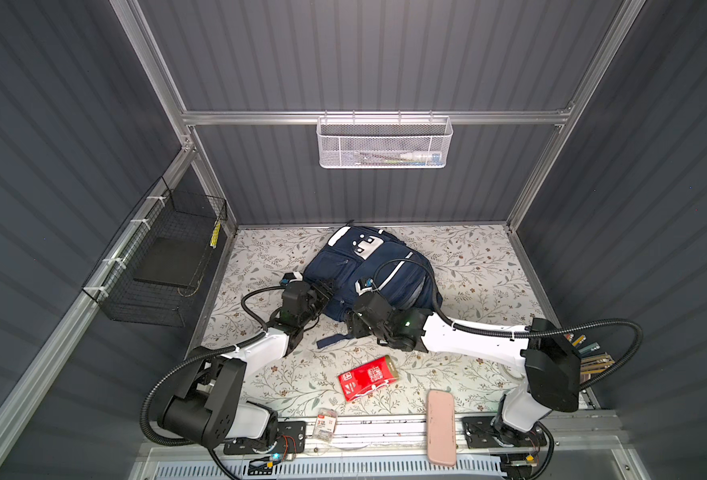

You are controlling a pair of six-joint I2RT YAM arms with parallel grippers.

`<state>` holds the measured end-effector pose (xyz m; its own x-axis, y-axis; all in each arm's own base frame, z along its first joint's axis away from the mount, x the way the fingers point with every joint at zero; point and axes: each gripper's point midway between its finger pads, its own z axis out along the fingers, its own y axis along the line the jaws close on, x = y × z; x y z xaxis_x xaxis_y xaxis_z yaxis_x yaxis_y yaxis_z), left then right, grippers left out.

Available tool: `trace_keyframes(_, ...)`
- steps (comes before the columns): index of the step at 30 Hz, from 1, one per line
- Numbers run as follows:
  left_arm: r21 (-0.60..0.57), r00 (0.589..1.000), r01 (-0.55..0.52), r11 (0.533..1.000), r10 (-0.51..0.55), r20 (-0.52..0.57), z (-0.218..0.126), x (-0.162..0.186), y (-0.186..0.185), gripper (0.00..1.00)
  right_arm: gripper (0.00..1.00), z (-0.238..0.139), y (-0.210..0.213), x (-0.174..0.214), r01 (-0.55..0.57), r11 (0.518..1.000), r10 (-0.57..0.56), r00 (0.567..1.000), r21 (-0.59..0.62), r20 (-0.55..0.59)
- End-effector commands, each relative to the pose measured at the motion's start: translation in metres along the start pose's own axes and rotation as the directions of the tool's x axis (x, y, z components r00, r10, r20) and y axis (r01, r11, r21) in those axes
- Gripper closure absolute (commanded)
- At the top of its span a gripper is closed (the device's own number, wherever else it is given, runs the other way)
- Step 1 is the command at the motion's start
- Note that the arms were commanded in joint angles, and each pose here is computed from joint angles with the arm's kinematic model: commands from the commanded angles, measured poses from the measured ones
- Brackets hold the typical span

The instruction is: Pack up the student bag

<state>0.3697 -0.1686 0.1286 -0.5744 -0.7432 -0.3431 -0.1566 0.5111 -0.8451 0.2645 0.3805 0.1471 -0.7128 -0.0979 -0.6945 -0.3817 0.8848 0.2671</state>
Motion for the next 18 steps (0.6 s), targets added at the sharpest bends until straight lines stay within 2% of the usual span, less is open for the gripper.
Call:
trace_keyframes(1, -0.005, 0.999, 0.032, 0.999, -0.032, -0.015, 0.009, 0.003, 0.005, 0.31, 0.27, 0.002, 0.01, -0.004, -0.019, 0.999, 0.019, 1.0, -0.029, 0.002)
trace_keyframes(3, 0.014, 0.999, 0.04, 0.999, -0.039, -0.032, 0.016, 0.006, 0.004, 0.3, 0.27, 0.003, 0.01, -0.003, -0.013, 1.0, 0.013, 1.0, -0.027, 0.0)
trace_keyframes(4, 0.021, 0.998, 0.041, 0.999, -0.04, -0.044, 0.02, 0.008, 0.004, 0.35, 0.27, 0.003, 0.009, -0.002, -0.011, 1.0, 0.011, 1.0, -0.024, -0.002)
trace_keyframes(5, 0.032, 0.998, 0.044, 0.999, -0.042, -0.051, 0.023, 0.009, 0.003, 0.47, 0.27, 0.004, 0.008, -0.001, -0.01, 1.0, 0.01, 1.0, -0.02, -0.001)
trace_keyframes(7, 0.036, 0.998, 0.041, 0.999, -0.039, -0.058, 0.028, 0.01, 0.003, 0.63, 0.26, 0.006, 0.006, 0.001, -0.019, 1.0, 0.019, 1.0, -0.016, -0.003)
trace_keyframes(10, 0.062, 0.996, 0.043, 0.997, -0.038, -0.077, 0.034, 0.011, -0.005, 0.99, 0.25, 0.01, 0.003, 0.005, -0.024, 1.0, 0.024, 1.0, -0.005, -0.006)
trace_keyframes(13, 0.096, 0.992, 0.067, 0.993, -0.056, -0.115, 0.034, 0.018, -0.015, 1.0, 0.24, 0.017, -0.006, 0.005, -0.034, 0.999, 0.034, 0.999, 0.041, -0.006)
trace_keyframes(18, 0.162, 0.986, 0.132, 0.978, -0.113, -0.12, 0.024, 0.018, -0.028, 1.0, 0.23, 0.04, -0.027, 0.001, -0.081, 0.993, 0.085, 0.996, 0.088, -0.036)
